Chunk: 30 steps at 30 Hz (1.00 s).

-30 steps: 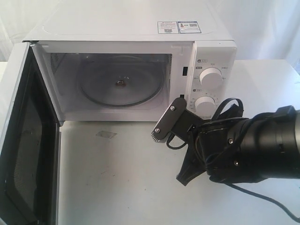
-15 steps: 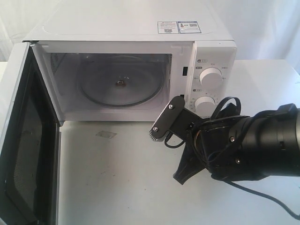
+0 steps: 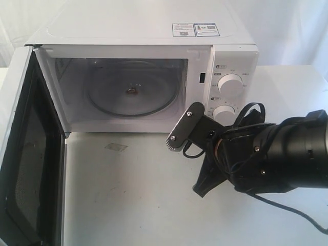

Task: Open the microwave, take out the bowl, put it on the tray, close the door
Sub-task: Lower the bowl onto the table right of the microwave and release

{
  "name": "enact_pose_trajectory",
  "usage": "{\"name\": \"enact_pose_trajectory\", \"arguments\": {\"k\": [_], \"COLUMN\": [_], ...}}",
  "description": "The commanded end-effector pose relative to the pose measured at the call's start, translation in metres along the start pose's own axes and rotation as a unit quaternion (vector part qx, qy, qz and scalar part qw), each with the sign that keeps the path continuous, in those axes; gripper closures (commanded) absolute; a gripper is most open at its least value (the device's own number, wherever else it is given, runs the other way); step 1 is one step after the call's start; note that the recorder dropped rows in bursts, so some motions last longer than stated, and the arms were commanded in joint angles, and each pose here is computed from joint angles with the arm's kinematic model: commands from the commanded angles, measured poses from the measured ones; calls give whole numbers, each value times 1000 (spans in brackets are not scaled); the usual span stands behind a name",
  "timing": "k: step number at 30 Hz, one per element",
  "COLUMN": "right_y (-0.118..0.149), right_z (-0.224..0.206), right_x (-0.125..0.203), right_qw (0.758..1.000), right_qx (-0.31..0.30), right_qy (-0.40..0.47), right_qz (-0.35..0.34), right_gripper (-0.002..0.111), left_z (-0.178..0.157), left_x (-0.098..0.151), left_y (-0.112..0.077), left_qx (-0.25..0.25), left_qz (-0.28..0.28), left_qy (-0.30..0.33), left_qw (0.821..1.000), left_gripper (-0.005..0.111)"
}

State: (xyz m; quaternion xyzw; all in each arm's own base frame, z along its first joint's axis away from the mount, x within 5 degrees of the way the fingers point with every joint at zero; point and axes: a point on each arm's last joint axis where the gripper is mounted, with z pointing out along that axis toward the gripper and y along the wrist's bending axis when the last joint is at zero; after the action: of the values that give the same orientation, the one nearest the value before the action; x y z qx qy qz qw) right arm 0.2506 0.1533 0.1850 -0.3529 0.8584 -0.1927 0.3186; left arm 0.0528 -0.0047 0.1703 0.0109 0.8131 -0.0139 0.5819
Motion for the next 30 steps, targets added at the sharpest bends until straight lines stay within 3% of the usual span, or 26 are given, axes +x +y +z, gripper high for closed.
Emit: {"name": "enact_pose_trajectory", "arguments": {"k": [1, 6, 12, 14, 21, 30], "right_y": [-6, -2, -2, -5, -8, 1], "right_z": [0, -1, -1, 0, 0, -1], "right_x": [0, -4, -3, -1, 2, -6], "right_qw": [1000, 999, 1000, 1000, 1000, 998], "right_qx": [10, -17, -13, 0, 19, -34], "right_qy": [-6, -28, -25, -13, 3, -42], "right_qz": [-8, 7, 7, 7, 8, 13], "right_gripper": [108, 105, 81, 77, 77, 77], "left_z": [0, 0, 0, 0, 0, 0], "left_x": [1, 1, 1, 1, 1, 1], "left_y": [-1, -1, -1, -1, -1, -1], "left_qx": [5, 5, 5, 5, 5, 5], "left_qz": [-2, -2, -2, -2, -2, -2], "left_qy": [1, 1, 1, 1, 1, 1], "left_qw": [1000, 1000, 1000, 1000, 1000, 1000], "left_gripper": [107, 107, 107, 107, 107, 107]}}
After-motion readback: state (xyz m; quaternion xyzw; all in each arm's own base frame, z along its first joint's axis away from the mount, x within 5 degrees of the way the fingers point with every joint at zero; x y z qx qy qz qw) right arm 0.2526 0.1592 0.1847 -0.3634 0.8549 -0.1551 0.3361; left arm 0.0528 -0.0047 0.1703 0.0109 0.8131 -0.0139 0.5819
